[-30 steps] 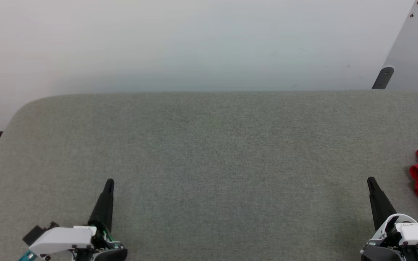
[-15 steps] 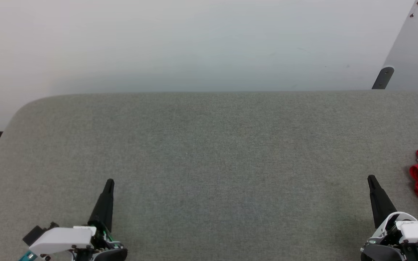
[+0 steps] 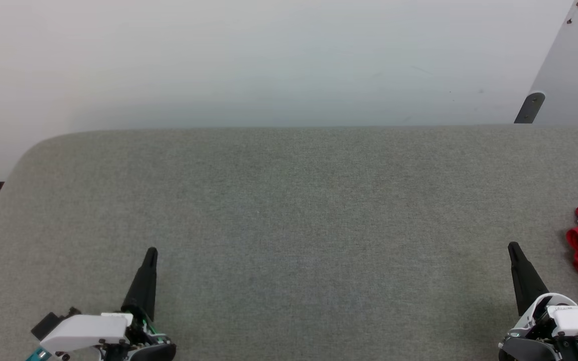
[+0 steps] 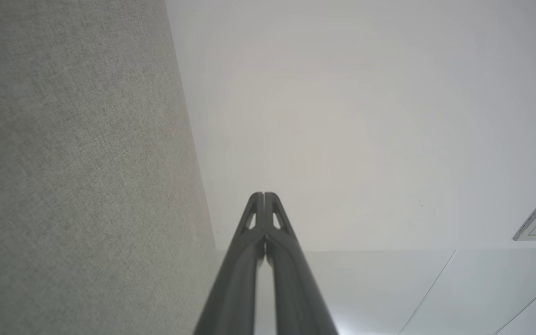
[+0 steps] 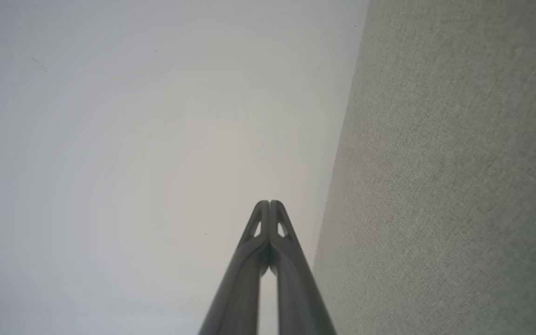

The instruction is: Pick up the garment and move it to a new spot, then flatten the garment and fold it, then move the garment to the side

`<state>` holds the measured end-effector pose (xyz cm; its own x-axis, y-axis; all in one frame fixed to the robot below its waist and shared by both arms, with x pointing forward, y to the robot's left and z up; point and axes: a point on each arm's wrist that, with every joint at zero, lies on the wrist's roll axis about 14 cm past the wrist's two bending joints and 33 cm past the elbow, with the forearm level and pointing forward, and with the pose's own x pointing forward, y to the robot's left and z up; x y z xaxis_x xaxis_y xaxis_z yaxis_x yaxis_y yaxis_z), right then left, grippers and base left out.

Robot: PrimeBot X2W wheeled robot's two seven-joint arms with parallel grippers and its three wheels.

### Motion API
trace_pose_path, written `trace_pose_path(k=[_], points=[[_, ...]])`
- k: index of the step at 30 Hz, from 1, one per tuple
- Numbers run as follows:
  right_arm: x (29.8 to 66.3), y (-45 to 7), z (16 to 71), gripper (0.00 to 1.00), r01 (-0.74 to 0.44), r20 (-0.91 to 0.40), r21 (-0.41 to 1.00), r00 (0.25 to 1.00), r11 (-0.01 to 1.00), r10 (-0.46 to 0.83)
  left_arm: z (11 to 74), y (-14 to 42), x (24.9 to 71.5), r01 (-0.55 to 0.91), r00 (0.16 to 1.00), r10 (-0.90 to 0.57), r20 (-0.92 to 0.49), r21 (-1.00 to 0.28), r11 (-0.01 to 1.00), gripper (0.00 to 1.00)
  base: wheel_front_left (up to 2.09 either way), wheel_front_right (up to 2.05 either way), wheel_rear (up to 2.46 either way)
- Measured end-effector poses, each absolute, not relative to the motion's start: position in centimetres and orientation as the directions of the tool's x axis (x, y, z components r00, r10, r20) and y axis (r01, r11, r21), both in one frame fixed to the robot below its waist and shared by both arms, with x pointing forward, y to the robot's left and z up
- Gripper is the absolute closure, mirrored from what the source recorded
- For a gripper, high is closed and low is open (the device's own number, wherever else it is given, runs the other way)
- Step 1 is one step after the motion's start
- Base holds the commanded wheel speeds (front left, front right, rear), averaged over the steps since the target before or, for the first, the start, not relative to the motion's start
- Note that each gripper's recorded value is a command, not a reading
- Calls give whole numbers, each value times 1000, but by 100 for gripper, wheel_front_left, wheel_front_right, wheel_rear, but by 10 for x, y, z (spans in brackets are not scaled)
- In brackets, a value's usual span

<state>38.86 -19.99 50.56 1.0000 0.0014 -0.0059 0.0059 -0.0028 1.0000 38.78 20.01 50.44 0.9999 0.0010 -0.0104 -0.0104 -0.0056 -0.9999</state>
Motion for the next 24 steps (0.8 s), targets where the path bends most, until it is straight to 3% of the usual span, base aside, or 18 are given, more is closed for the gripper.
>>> trace_pose_path(k=[24], points=[[389, -200, 506, 100, 6, -6, 1000, 1000, -4, 0, 504, 200, 388, -10, 1000, 0, -10, -1000, -6, 100, 0, 0, 0]])
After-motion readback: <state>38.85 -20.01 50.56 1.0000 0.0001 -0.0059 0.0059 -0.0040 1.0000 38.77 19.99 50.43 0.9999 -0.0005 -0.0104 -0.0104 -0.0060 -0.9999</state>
